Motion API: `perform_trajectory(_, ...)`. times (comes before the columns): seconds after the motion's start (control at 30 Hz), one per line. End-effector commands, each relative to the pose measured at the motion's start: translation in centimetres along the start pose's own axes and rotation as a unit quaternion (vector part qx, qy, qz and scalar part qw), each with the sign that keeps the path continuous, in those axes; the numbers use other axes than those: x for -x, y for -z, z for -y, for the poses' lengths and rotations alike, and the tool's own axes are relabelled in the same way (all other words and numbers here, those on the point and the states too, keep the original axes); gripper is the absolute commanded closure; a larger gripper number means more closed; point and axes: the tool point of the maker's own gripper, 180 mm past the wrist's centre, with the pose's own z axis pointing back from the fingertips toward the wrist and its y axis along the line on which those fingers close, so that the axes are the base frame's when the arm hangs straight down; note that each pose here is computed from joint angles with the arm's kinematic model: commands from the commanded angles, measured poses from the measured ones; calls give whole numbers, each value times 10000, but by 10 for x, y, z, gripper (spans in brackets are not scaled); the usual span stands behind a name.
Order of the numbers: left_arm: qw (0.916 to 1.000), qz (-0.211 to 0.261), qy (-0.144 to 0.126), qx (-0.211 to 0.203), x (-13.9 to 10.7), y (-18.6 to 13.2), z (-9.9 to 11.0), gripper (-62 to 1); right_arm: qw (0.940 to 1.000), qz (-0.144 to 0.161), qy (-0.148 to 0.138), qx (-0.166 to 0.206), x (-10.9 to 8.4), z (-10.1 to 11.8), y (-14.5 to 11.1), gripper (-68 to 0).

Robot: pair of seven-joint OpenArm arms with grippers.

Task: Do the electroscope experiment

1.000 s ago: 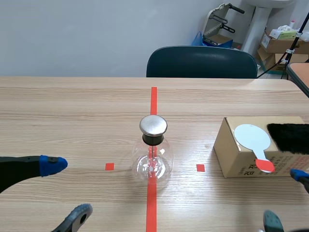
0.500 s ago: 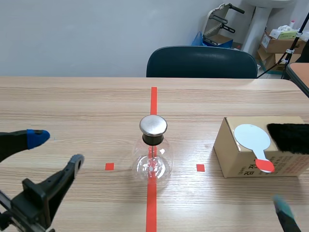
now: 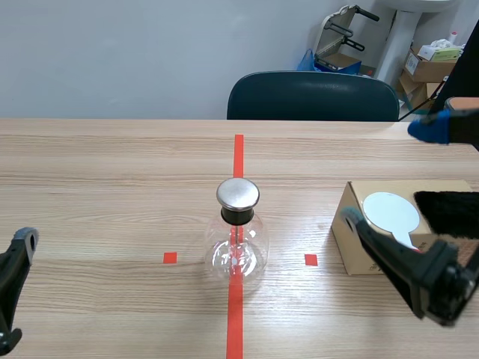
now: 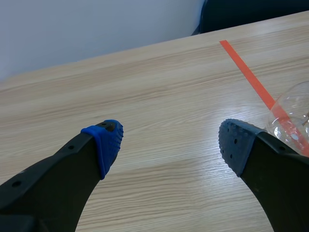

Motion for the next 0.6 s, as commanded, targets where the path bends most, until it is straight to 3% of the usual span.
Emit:
perform_trajectory(0.0, 9996, 266, -116, 40, -20, -2, 9, -439, 9997, 146, -21, 210, -12, 8, 4, -679)
perform_trajectory(0.17, 9993, 357, -138, 5, -38, -14, 18, -439, 9967, -116, 31, 803, -3, 30, 0, -679)
perform_trajectory(0.3, 9990, 393, -216, -85, -48, -20, 21, -439, 9920, -367, -135, 1199, 7, 41, -8, -679)
perform_trajectory(0.57, 9984, 420, -340, -179, -51, -21, 20, -439, 9917, -642, -201, 1098, 20, 36, -27, -679)
